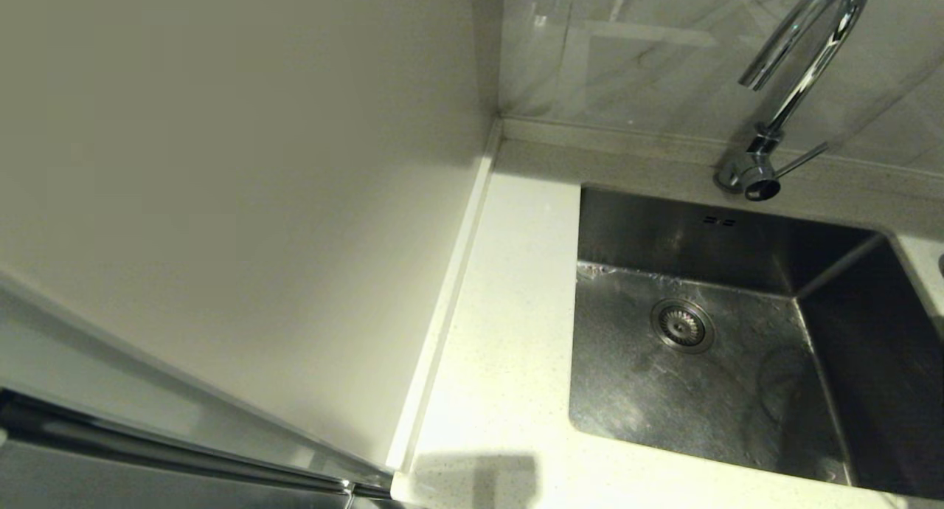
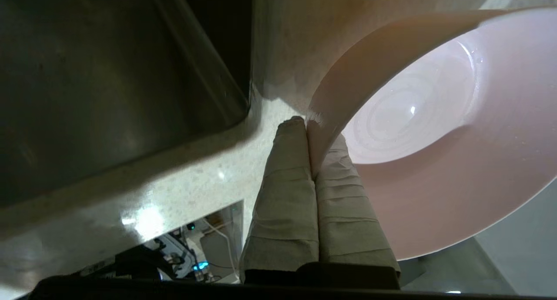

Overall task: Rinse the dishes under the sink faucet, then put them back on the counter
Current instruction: Put a bowl back to the table from the sink

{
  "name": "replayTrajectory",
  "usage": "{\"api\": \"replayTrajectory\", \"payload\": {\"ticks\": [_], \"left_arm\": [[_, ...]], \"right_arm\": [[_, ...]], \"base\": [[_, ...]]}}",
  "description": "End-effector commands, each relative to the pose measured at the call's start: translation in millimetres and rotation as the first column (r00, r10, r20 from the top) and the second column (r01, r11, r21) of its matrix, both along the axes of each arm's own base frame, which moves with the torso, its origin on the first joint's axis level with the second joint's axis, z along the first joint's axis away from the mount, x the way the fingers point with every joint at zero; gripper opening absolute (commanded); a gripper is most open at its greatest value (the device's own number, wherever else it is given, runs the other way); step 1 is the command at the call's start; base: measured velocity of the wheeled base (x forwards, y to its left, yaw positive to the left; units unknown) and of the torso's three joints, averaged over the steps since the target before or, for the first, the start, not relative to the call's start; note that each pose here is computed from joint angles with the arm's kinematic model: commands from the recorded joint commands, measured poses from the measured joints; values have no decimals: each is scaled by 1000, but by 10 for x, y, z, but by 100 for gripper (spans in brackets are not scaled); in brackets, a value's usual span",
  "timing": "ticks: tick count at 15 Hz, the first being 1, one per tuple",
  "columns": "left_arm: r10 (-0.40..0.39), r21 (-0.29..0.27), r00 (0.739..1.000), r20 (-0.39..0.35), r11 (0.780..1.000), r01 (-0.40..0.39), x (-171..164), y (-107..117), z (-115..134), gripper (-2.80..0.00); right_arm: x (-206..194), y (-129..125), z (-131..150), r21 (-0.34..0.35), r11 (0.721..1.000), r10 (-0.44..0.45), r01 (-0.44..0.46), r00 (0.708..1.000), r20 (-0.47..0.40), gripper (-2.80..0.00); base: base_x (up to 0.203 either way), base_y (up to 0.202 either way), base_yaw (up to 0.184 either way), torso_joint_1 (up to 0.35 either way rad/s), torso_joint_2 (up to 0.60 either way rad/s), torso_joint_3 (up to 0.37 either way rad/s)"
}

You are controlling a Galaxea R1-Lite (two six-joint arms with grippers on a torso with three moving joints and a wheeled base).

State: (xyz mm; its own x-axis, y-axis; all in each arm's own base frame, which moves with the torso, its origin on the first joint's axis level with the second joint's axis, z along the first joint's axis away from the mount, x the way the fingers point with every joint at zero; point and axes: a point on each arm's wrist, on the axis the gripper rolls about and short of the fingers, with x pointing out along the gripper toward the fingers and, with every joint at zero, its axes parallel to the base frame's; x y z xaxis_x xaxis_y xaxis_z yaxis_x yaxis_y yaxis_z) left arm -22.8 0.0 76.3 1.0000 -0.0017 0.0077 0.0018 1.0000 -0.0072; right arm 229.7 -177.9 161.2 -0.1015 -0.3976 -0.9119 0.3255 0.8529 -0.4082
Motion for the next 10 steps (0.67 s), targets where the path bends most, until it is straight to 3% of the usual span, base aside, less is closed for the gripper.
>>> {"api": "replayTrajectory", "payload": {"ticks": [1, 6, 7, 10], "left_arm": [[0, 0, 1000, -3, 1000, 0, 2, 0, -8, -280], [0, 0, 1000, -3, 1000, 0, 2, 0, -8, -280], [0, 0, 1000, -3, 1000, 0, 2, 0, -8, -280], [0, 0, 1000, -2, 1000, 0, 1, 0, -5, -280]], "right_arm": [[93, -60, -62, 8, 1000, 4, -4, 1000, -14, -280], [216, -155, -76, -5, 1000, 2, -2, 1000, 3, -280], [237, -170, -73, -8, 1000, 3, -3, 1000, 7, 0], [283, -204, -54, -18, 1000, 1, -1, 1000, 21, 0]], "base": [[0, 0, 0, 0, 0, 0], [0, 0, 0, 0, 0, 0], [0, 0, 0, 0, 0, 0], [0, 0, 0, 0, 0, 0]]}}
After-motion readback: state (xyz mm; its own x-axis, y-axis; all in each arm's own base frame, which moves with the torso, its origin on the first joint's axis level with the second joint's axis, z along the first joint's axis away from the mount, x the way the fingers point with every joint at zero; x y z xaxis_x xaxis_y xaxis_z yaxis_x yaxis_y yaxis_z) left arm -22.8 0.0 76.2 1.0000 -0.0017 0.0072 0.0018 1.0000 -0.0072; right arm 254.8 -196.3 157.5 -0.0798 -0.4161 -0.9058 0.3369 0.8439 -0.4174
